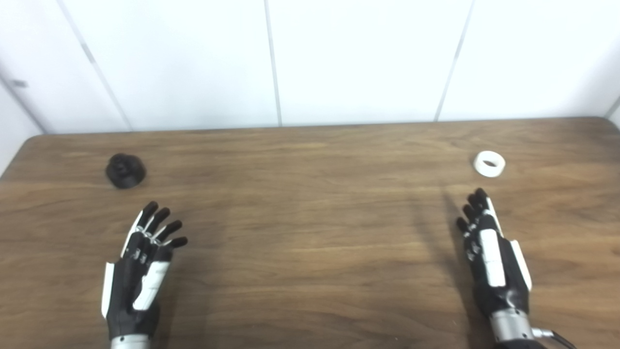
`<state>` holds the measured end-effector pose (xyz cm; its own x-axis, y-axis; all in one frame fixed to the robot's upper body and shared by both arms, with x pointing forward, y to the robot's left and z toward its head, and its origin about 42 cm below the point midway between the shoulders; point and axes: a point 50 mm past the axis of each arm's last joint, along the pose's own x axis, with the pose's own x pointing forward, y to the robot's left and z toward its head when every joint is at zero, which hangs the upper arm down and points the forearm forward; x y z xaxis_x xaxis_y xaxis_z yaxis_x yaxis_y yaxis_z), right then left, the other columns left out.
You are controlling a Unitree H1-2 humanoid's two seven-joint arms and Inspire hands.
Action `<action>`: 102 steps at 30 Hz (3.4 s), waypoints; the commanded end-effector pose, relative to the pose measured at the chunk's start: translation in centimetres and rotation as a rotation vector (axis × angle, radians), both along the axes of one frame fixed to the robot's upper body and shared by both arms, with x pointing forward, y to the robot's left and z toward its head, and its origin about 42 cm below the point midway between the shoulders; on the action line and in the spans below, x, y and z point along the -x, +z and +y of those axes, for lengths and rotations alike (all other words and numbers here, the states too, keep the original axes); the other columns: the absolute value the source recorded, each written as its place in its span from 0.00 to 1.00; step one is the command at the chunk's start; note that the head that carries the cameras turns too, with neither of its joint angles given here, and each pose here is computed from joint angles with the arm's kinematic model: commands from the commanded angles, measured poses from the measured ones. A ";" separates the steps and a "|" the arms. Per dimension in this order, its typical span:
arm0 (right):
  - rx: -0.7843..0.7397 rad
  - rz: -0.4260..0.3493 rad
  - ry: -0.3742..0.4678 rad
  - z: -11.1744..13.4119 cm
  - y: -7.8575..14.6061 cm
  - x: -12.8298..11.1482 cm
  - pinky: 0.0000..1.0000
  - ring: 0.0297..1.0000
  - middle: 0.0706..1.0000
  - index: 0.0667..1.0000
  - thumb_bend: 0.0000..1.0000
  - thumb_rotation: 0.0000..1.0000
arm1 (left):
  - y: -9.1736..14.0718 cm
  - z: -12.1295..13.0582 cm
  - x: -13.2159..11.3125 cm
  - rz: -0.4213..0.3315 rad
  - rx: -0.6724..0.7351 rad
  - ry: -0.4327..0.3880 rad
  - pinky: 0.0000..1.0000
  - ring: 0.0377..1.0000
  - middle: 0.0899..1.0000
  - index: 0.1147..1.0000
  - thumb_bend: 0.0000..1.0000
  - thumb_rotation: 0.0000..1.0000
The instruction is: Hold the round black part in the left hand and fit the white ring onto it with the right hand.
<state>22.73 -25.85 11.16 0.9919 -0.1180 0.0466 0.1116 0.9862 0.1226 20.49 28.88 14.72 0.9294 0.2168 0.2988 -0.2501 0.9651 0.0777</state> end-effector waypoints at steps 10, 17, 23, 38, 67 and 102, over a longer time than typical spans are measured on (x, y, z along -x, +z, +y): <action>-0.018 0.092 0.030 -2.3 -3.0 1.1 1.00 1.00 1.00 1.00 0.53 0.92 | 10.1 0.9 -2.3 -0.136 -0.653 0.404 0.64 0.81 0.89 0.92 0.88 0.53; -0.030 0.114 0.005 -3.6 -3.5 0.7 1.00 1.00 1.00 1.00 0.62 0.86 | 11.9 1.3 -2.5 -0.045 -0.812 0.559 0.67 0.84 0.91 0.93 0.89 0.55; -0.031 0.123 -0.012 -4.7 -3.3 0.6 1.00 1.00 1.00 1.00 0.65 0.80 | 11.4 1.5 -3.5 0.107 -0.918 0.594 0.77 0.86 0.89 0.90 0.93 0.58; -0.027 0.128 -0.003 -6.6 -3.2 0.9 1.00 1.00 1.00 1.00 0.61 0.80 | 5.8 2.6 -7.7 0.485 -1.129 0.663 0.96 0.96 0.94 0.92 1.00 0.59; -0.010 0.118 0.008 -7.6 -3.1 1.4 1.00 1.00 1.00 1.00 0.62 0.81 | 0.8 7.4 -13.9 0.754 -0.788 0.693 1.00 1.00 1.00 1.00 1.00 0.61; -0.022 0.117 -0.005 -6.9 -3.1 3.4 1.00 1.00 1.00 1.00 0.64 0.78 | -0.1 8.2 -19.9 0.756 -0.683 0.518 1.00 1.00 1.00 1.00 1.00 0.63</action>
